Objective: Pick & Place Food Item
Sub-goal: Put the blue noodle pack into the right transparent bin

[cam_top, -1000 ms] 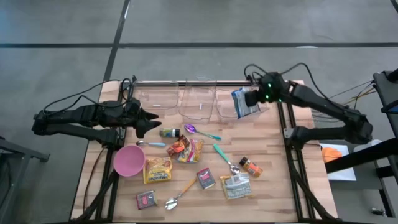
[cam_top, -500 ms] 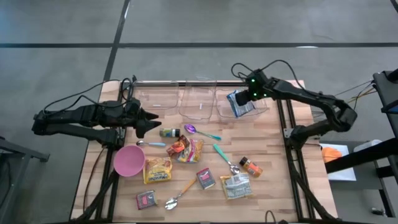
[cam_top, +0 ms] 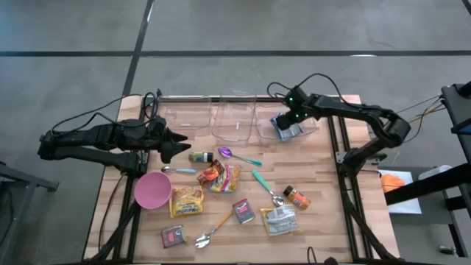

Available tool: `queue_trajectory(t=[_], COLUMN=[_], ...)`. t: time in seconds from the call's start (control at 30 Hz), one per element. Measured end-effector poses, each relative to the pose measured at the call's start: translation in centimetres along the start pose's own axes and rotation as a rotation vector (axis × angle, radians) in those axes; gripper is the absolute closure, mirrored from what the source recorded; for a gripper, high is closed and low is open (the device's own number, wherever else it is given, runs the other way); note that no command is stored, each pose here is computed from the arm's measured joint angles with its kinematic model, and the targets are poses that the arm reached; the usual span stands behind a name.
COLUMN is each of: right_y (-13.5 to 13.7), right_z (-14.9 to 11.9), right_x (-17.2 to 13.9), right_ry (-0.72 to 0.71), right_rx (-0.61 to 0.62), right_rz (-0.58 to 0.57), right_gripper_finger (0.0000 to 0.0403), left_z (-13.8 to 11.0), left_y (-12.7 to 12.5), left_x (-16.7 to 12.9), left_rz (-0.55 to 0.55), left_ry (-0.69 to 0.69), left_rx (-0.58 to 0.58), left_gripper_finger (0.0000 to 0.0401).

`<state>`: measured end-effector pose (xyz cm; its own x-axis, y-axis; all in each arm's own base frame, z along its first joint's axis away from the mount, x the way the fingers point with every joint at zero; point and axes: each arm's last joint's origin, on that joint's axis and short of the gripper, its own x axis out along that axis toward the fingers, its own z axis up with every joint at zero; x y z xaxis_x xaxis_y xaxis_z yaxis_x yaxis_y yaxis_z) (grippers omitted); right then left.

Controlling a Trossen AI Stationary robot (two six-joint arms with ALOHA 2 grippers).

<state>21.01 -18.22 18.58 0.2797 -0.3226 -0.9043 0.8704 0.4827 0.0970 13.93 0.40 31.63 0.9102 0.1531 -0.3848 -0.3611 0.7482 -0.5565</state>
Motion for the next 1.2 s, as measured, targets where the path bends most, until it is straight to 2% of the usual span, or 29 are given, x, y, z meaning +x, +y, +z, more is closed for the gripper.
queue_trajectory(t=[0.33, 0.77, 0.87, 1.2], right_y=[-0.37, -0.39, -0.38, -0.43], right_z=[-0.91, -0.96, -0.97, -1.03], right_x=[0.69, 0.7, 0.7, 0.7], right_ry=[0.016, 0.02, 0.022, 0.029], right_rx=[-0.056, -0.094, -0.096, -0.097], right_rz=[-0.08, -0.085, -0.081, -0.083], right_gripper_finger=[0.0388, 0.0384, 0.0362, 0.0253], left_z=[-0.06, -0.06, -0.06, -0.06], left_y=[0.06, 0.06, 0.06, 0.06], left_x=[0.0, 0.0, 0.0, -0.01], left_rz=[0.008, 0.007, 0.008, 0.008], left_ry=[0.005, 0.004, 0.005, 0.005], left_rx=[0.001, 0.001, 0.0, 0.001], left_gripper_finger=[0.0111, 0.0111, 0.0111, 0.0111])
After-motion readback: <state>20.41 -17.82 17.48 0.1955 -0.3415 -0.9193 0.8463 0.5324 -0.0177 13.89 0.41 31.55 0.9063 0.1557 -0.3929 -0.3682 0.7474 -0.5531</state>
